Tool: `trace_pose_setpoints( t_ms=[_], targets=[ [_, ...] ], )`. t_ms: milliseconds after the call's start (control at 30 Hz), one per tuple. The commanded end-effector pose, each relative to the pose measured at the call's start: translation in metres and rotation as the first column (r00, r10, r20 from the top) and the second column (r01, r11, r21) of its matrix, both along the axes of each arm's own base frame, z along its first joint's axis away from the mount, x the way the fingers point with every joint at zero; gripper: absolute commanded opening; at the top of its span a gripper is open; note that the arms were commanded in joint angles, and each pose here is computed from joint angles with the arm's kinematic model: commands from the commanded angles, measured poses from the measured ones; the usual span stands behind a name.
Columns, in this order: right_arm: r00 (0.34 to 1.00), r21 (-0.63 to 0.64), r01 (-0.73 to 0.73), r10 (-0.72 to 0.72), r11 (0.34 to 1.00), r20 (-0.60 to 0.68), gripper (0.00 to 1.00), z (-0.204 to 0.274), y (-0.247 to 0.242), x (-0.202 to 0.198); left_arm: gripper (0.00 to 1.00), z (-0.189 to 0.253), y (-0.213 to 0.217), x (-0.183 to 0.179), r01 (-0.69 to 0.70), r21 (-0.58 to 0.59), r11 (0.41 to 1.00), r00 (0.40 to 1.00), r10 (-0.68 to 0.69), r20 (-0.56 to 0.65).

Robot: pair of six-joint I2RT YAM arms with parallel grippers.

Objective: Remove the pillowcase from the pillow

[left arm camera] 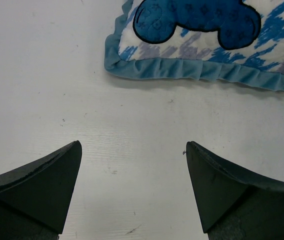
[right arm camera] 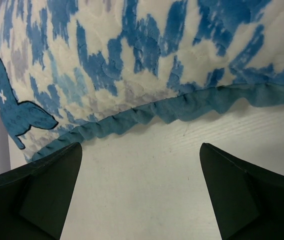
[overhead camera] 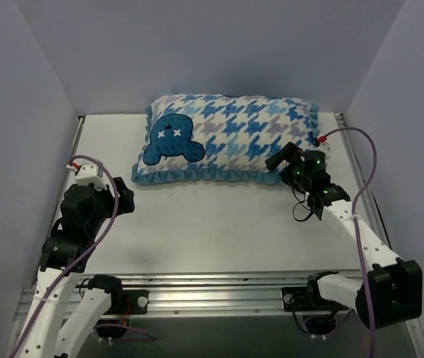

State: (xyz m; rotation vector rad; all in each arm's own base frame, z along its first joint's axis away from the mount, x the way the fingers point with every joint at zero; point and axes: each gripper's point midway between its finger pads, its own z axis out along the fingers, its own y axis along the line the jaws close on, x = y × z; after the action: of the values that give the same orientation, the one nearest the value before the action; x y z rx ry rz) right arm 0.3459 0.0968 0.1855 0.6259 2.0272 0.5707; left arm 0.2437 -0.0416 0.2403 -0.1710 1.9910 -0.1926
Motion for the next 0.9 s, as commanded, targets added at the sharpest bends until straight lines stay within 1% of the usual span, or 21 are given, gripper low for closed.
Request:
trace_pose_setpoints(
  t_ms=[0,33,100,200,233,267,333,367,433,500,533,567,633,667,700,733,833,867],
  targets=[
    [0.99,0.006,0.05,-0.051,0.999,0.129,1.0,0.018,0.006,0.04,0.94,0.023,-0.002,0.008,0.007,-0.023,1.0,0.995,-0.004,0.098],
    [0.988,-0.01,0.067,-0.065,0.998,0.138,1.0,0.016,0.005,0.046,0.94,0.022,-0.001,0.009,0.001,-0.02,1.0,0.996,0.001,0.093],
    [0.989,-0.042,0.105,-0.1,0.994,0.112,1.0,0.001,0.001,0.062,0.94,0.019,0.003,0.011,-0.015,-0.007,1.0,0.997,0.015,0.079],
    [0.987,-0.06,0.143,-0.138,0.988,0.082,1.0,-0.021,0.0,0.081,0.94,0.019,0.005,0.014,-0.019,-0.01,1.0,0.997,0.019,0.072],
    [0.985,-0.056,0.152,-0.147,0.987,0.091,1.0,-0.022,0.001,0.087,0.94,0.019,0.004,0.014,-0.011,-0.016,1.0,0.998,0.012,0.069],
    [0.986,-0.062,0.158,-0.154,0.986,0.068,1.0,-0.036,0.003,0.093,0.94,0.018,0.003,0.014,-0.007,-0.018,1.0,0.998,0.008,0.066],
    [0.982,-0.067,0.171,-0.164,0.983,0.092,1.0,-0.036,0.008,0.106,0.94,0.018,0.003,0.015,-0.004,-0.021,1.0,0.998,0.006,0.065],
    [0.983,-0.079,0.172,-0.166,0.982,0.075,1.0,-0.048,0.01,0.111,0.94,0.018,0.003,0.015,-0.007,-0.019,1.0,0.998,0.008,0.067],
    [0.983,-0.083,0.168,-0.161,0.982,0.085,1.0,-0.05,0.016,0.121,0.94,0.019,0.003,0.014,-0.007,-0.02,1.0,0.998,0.008,0.07],
    [0.985,-0.091,0.161,-0.155,0.983,0.075,0.88,-0.064,0.02,0.128,0.94,0.019,0.005,0.014,-0.014,-0.019,1.0,0.997,0.016,0.073],
    [0.984,-0.085,0.159,-0.151,0.984,0.09,0.79,-0.065,0.023,0.132,0.94,0.019,0.005,0.014,-0.014,-0.019,1.0,0.997,0.016,0.075],
    [0.985,-0.089,0.158,-0.151,0.983,0.084,0.56,-0.072,0.024,0.133,0.94,0.019,0.006,0.014,-0.017,-0.019,1.0,0.997,0.018,0.074],
    [0.986,-0.086,0.148,-0.141,0.985,0.089,0.36,-0.078,0.028,0.131,0.94,0.019,0.006,0.015,-0.017,-0.018,1.0,0.997,0.018,0.075],
    [0.987,-0.09,0.142,-0.134,0.986,0.089,0.15,-0.08,0.03,0.13,0.94,0.019,0.006,0.015,-0.019,-0.019,1.0,0.997,0.02,0.075],
    [0.988,-0.095,0.133,-0.125,0.987,0.089,0.07,-0.081,0.032,0.129,0.94,0.018,0.006,0.015,-0.017,-0.019,1.0,0.997,0.019,0.072],
    [0.989,-0.103,0.124,-0.115,0.987,0.087,0.0,-0.081,0.034,0.127,0.94,0.018,0.006,0.016,-0.017,-0.018,1.0,0.997,0.018,0.072],
    [0.994,-0.106,0.087,-0.079,0.991,0.079,0.0,-0.079,0.044,0.115,0.94,0.017,0.006,0.016,-0.016,-0.021,1.0,0.998,0.018,0.067],
    [0.995,-0.1,0.069,-0.061,0.993,0.084,0.0,-0.075,0.054,0.104,0.94,0.018,0.005,0.017,-0.011,-0.023,1.0,0.998,0.012,0.068]
  ],
)
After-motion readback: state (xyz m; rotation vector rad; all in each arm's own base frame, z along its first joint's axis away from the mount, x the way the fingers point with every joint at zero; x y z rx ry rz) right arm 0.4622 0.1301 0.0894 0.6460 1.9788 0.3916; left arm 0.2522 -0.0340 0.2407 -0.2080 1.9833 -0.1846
